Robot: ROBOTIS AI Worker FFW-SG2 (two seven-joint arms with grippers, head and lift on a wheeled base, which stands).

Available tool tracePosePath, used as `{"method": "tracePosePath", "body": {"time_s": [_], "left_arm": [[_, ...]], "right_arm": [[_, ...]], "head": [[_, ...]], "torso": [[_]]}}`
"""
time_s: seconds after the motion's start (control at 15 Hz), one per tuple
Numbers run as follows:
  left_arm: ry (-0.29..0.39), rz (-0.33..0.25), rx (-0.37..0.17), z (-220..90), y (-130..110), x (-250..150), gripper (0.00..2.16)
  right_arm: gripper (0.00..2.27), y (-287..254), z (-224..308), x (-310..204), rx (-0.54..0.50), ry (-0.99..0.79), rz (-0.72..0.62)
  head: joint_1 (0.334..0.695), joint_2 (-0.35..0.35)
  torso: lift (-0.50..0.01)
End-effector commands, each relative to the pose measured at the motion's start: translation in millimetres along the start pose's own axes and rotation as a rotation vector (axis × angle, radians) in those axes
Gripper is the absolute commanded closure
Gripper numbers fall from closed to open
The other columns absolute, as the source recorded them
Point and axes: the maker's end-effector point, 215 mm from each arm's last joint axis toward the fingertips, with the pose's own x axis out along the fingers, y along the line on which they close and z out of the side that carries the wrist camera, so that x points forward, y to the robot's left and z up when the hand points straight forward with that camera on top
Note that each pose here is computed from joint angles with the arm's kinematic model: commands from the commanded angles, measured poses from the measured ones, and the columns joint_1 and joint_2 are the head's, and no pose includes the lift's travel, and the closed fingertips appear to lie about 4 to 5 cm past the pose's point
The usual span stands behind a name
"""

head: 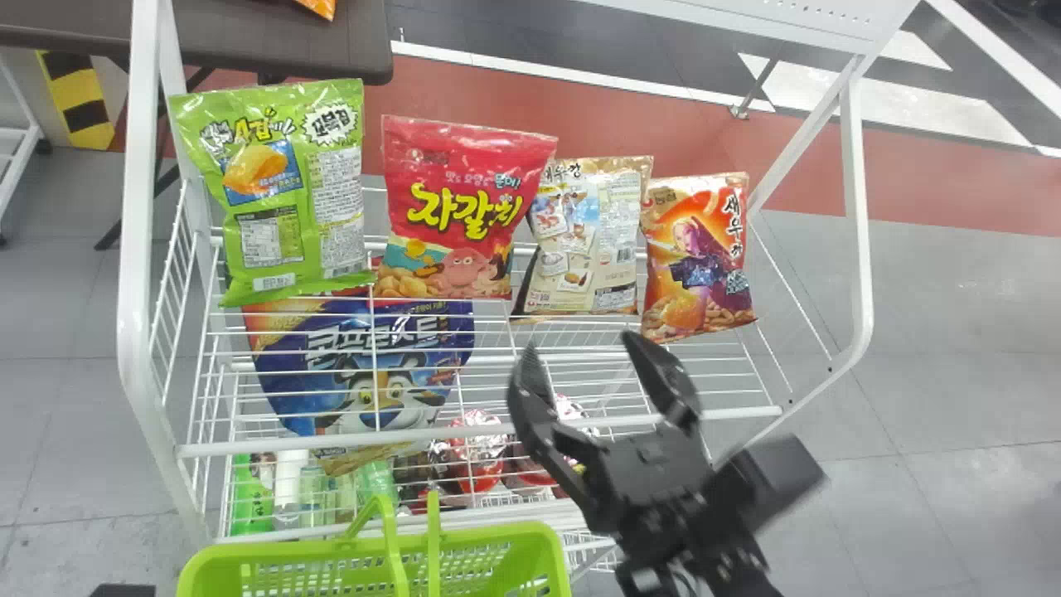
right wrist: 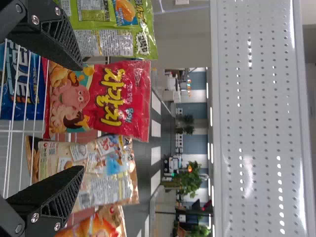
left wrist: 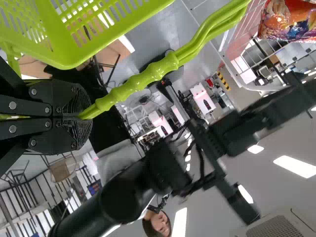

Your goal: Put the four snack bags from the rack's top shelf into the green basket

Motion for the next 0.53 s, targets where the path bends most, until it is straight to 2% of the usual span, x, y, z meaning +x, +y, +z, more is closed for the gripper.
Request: {"method": "tracePosePath", "body": {"time_s": [0.0, 0.2, 0.4, 0.47], "left_arm": [[0.01, -0.005, 0.007, -0.4, -1.9, 3.6, 1.9], [0.019, -0.011, 0.01, -1.5, -4.1, 4.2, 1.9], [0.027, -0.006, 0.011, -3.1, -3.0, 3.0, 1.9], [0.031, -0.009, 0.013, -3.3, -3.4, 2.2, 1.9]], "right_arm": [[0.1, 18.8, -12.7, 55.8, 0.02, 0.023, 0.068], [0.1, 66.1, -29.6, 114.7, 0.043, 0.079, 0.195], [0.1, 122.1, -25.0, 155.8, 0.074, 0.069, 0.291], [0.11, 136.5, -25.4, 165.5, 0.076, 0.071, 0.315]], "head": [[0.695, -0.35], [0.695, -0.35], [0.695, -0.244], [0.695, -0.168]], "torso": [[0.0], [0.0], [0.0], [0.0]]}}
